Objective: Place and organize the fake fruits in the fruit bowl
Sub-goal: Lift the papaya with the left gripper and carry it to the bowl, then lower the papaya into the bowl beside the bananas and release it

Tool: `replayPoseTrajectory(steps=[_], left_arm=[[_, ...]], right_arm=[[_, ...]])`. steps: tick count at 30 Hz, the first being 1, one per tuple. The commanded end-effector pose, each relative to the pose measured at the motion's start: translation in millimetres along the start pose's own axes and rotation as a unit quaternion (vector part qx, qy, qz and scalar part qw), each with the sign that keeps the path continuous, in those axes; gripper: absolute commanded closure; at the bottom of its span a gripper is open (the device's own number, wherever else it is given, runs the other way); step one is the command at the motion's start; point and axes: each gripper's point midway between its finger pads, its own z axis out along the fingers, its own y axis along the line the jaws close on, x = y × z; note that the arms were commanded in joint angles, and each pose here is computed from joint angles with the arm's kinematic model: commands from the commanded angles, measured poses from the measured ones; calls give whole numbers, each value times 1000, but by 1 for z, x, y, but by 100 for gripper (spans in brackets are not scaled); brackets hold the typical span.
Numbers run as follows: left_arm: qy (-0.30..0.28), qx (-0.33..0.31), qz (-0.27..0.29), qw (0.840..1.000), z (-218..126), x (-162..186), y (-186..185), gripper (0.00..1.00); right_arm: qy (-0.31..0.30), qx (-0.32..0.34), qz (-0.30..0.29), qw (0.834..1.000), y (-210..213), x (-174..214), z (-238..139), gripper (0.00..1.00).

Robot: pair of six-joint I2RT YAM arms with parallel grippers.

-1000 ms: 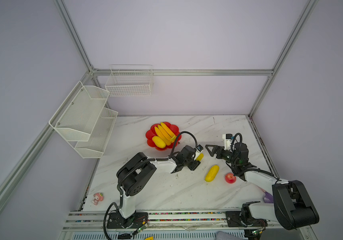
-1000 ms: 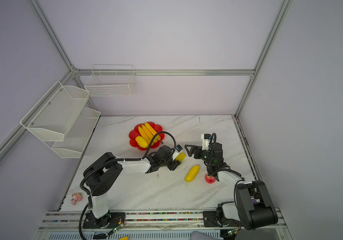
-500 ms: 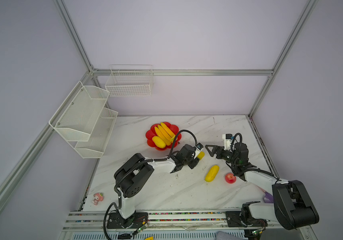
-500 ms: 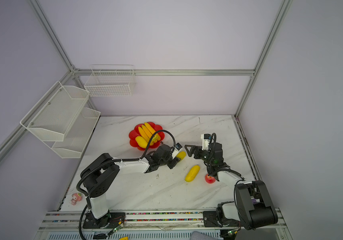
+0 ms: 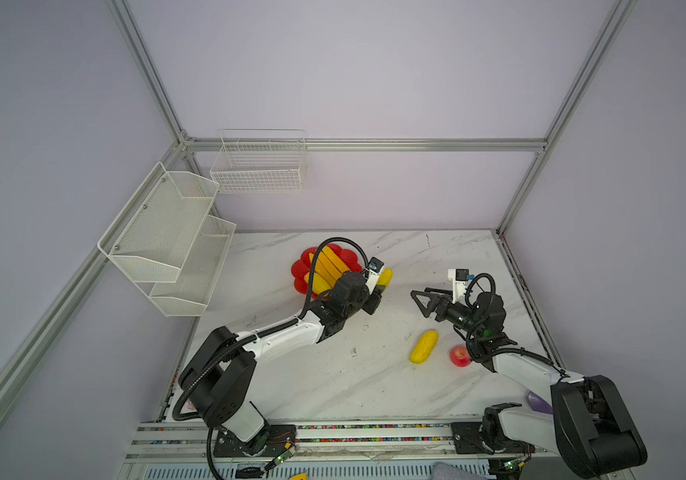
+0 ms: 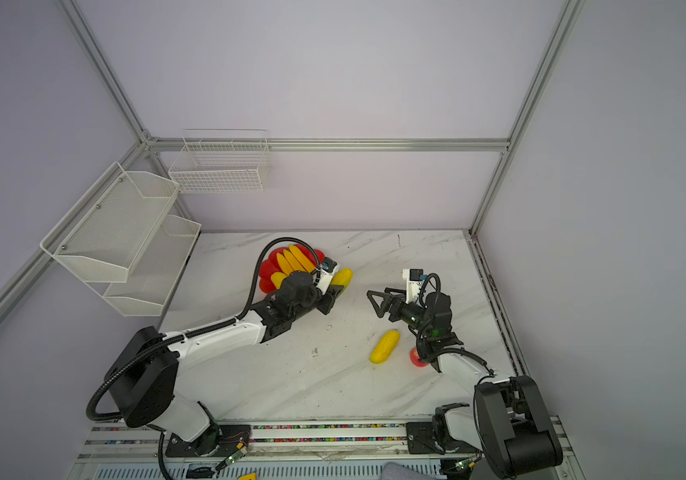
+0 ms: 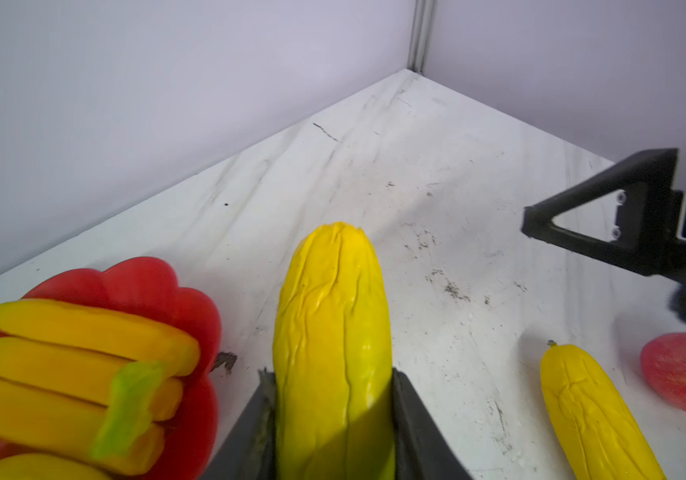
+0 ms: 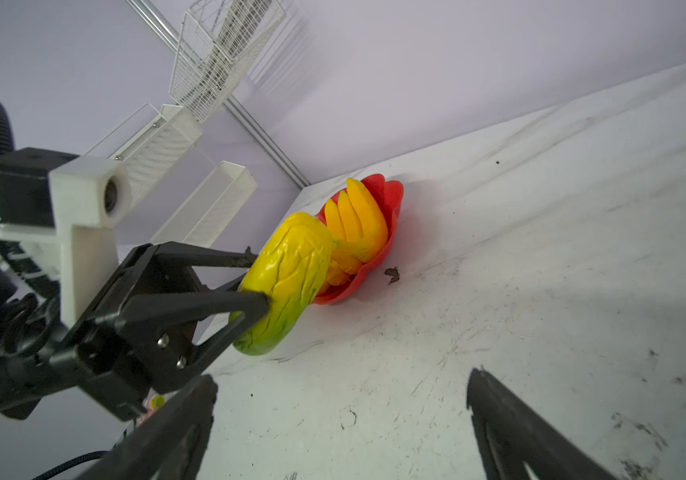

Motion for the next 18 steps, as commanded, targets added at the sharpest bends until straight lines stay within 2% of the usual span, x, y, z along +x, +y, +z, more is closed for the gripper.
replayPoseTrajectory(steps=[1,2,4,8,14,18], left_arm=[[-36,-34,-54,997,-24,-12,41,64],[-58,-42,-69,995,-39,-24,54,64],[-66,-64,-90,992,-48,-27,79,64],[-52,-138,-124,981,-57,-17,134,64],[27,-218,-118,968,-31,18,191,64],[27,-251,-97,963,-21,14,211,64]], right_arm=[[-8,-68,-51,996,44,-4,8,3],[-1,-77,-63,995,53,1,12,3],[12,-93,-82,992,69,10,20,3],[25,-112,-89,989,81,20,28,3],[40,-117,-85,989,81,29,33,3],[46,-116,-86,989,79,33,36,3]])
